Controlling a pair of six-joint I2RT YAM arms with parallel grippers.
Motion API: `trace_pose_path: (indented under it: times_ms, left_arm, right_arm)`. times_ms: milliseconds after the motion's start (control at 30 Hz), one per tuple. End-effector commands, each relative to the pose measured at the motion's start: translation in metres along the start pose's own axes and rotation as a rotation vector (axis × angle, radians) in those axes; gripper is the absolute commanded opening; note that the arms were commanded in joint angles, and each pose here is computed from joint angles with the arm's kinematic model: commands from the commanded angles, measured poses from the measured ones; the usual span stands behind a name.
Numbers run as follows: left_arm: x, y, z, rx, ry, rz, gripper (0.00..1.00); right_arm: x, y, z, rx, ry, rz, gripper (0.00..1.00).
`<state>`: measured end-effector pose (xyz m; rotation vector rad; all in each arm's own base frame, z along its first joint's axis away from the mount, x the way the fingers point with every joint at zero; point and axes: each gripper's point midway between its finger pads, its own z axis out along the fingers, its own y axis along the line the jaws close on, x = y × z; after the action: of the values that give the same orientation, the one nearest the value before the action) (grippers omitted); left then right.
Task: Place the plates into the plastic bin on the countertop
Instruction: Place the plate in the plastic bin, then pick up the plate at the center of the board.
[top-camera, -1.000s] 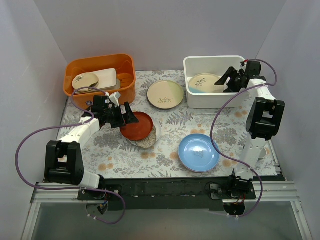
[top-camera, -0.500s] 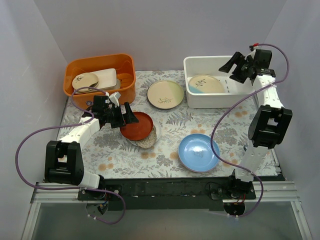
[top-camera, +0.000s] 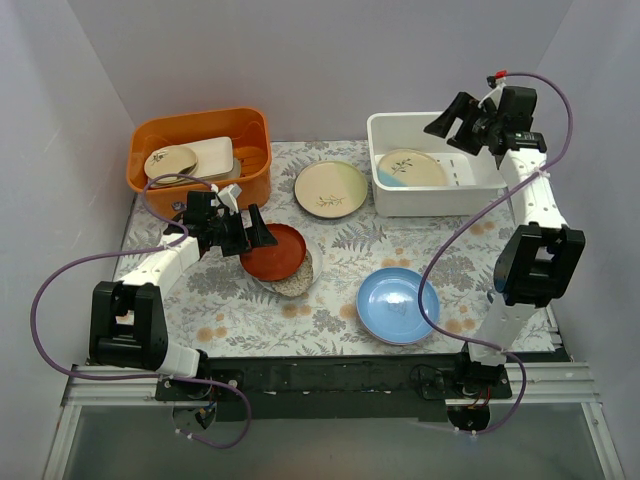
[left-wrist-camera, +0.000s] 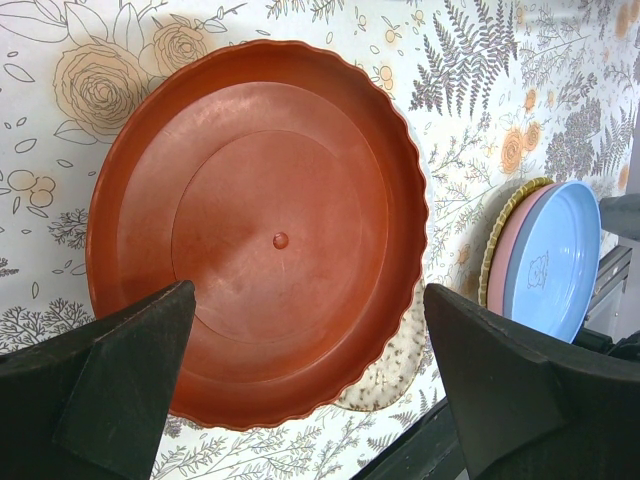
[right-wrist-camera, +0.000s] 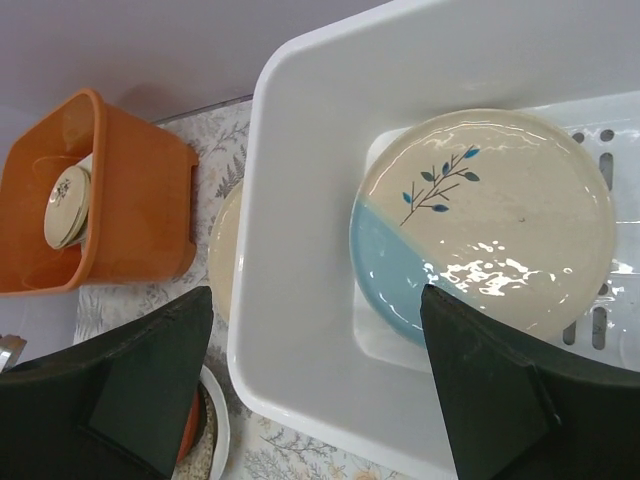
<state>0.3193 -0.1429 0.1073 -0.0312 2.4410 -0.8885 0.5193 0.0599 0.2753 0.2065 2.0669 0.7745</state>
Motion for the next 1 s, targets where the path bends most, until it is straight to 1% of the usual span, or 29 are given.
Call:
trace_pose_path:
  times_ms: [0, 200, 333, 400, 567, 733, 967]
  left_arm:
    - [-0.012, -0.012, -0.009, 0.024, -0.049, 0.056, 0.98]
    - [-0.018, -0.014, -0.015, 0.013, -0.08, 0.075, 0.98]
    - [-0.028, -0.018, -0.026, -0.006, -0.147, 0.107, 0.98]
    - [-0.037, -0.02, -0.036, -0.031, -0.206, 0.132, 0.98]
    - [-0.045, -0.005, -0.047, -0.139, -0.277, 0.139, 0.98]
    - [-0.041, 0.024, -0.044, -0.277, -0.245, 0.101, 0.98]
    - [-0.017, 0.041, -0.019, -0.29, -0.092, 0.043, 0.98]
  right_arm:
    - [-0.012, 0.044, -0.018, -0.072, -0.043, -0.088, 0.91]
    - [-0.006, 0.057, -0.02, -0.086, -0.026, -0.117, 0.91]
    - [0.001, 0.063, -0.022, -0.088, -0.013, -0.132, 0.91]
    - [0.008, 0.061, -0.021, -0.086, 0.001, -0.127, 0.91]
    - [0.014, 0.06, -0.022, -0.087, 0.013, -0.13, 0.91]
    - [0.016, 0.06, -0.021, -0.092, 0.02, -0.13, 0.91]
    - [0.019, 0.058, -0.022, -0.085, 0.026, -0.137, 0.91]
